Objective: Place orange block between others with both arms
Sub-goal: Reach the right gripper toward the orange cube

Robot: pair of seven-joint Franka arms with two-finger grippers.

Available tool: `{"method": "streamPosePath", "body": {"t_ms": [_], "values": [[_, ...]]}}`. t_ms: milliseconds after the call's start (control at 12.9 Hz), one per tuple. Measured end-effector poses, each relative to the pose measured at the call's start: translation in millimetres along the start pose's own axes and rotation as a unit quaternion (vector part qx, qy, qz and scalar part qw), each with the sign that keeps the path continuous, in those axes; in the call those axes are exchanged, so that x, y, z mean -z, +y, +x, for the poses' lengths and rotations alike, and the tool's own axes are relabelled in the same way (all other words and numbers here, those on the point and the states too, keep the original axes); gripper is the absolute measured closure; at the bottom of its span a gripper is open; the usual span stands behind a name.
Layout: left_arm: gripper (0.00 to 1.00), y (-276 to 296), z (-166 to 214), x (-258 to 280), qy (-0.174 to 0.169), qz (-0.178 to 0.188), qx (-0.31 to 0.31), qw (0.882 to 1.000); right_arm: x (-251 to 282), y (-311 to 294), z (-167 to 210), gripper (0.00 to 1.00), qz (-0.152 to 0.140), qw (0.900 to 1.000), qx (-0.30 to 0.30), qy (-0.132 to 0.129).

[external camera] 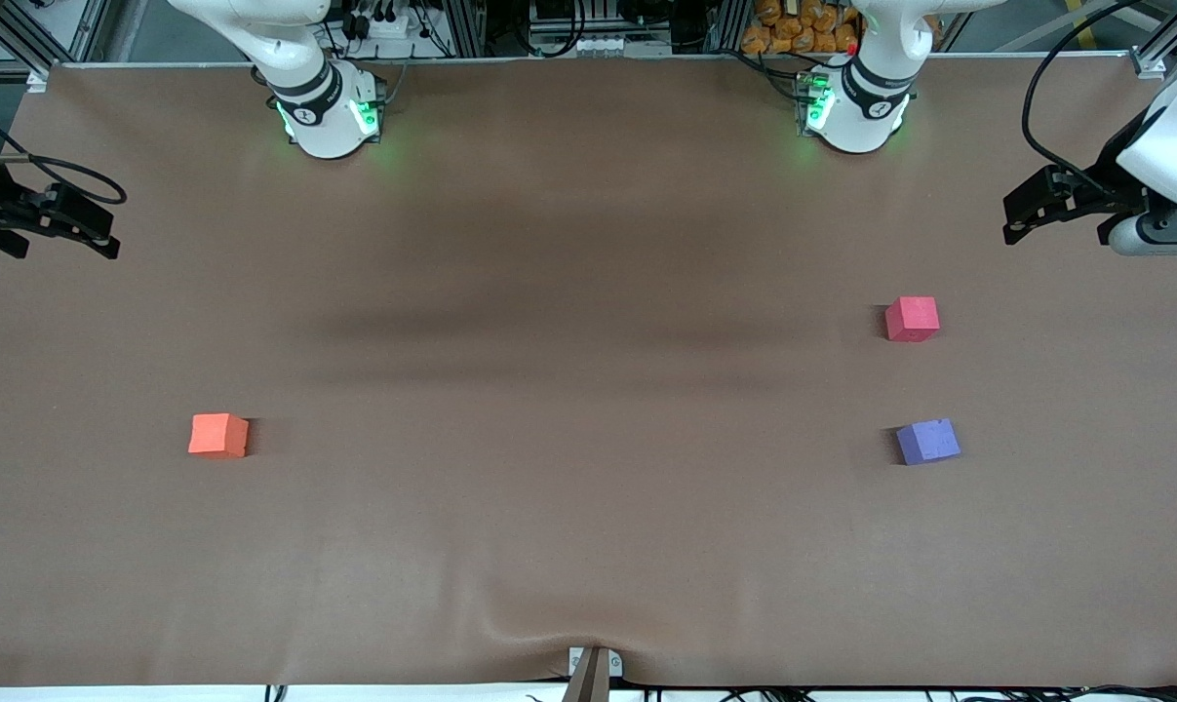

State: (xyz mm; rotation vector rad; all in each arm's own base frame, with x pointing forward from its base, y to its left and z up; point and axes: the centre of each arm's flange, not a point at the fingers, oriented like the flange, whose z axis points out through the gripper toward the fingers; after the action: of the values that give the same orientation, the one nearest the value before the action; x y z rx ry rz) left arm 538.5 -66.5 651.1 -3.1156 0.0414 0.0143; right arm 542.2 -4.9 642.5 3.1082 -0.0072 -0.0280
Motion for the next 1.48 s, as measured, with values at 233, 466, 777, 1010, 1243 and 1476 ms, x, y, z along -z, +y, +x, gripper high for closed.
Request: {"method": "streamPosePath", "body": {"t_ms": [233,466,777,1010,1243,1476], "values": [[0.0,0.0,-0.2,0.0,-0.001,0.0,0.0,1.0,0.0,0.5,-0.1,0.0,0.0,1.0,-0.001,0.0],[0.0,-0.2,-0.2,0.0,-0.001,0.0,0.0,1.0,-1.0,-1.7,-1.5,0.0,0.01,1.0,-0.022,-0.007],[0.0,-1.7,-0.2,-0.2,-0.002,0.0,0.002,1.0,-8.4,-7.2,-1.4,0.0,0.034,0.998,-0.044,-0.024],[0.0,-2.2,-0.2,0.2,-0.001,0.0,0.002,1.0,-62.7,8.4,25.6,0.0,0.038,0.996,-0.059,-0.058],[0.0,-2.2,-0.3,0.9,-0.001,0.0,0.002,1.0,-147.6,32.8,65.3,0.0,0.045,0.991,-0.077,-0.096],[0.0,-1.8,-0.4,1.1,-0.001,0.0,0.002,1.0,-195.2,34.2,83.6,0.0,0.037,0.99,-0.075,-0.113]]}}
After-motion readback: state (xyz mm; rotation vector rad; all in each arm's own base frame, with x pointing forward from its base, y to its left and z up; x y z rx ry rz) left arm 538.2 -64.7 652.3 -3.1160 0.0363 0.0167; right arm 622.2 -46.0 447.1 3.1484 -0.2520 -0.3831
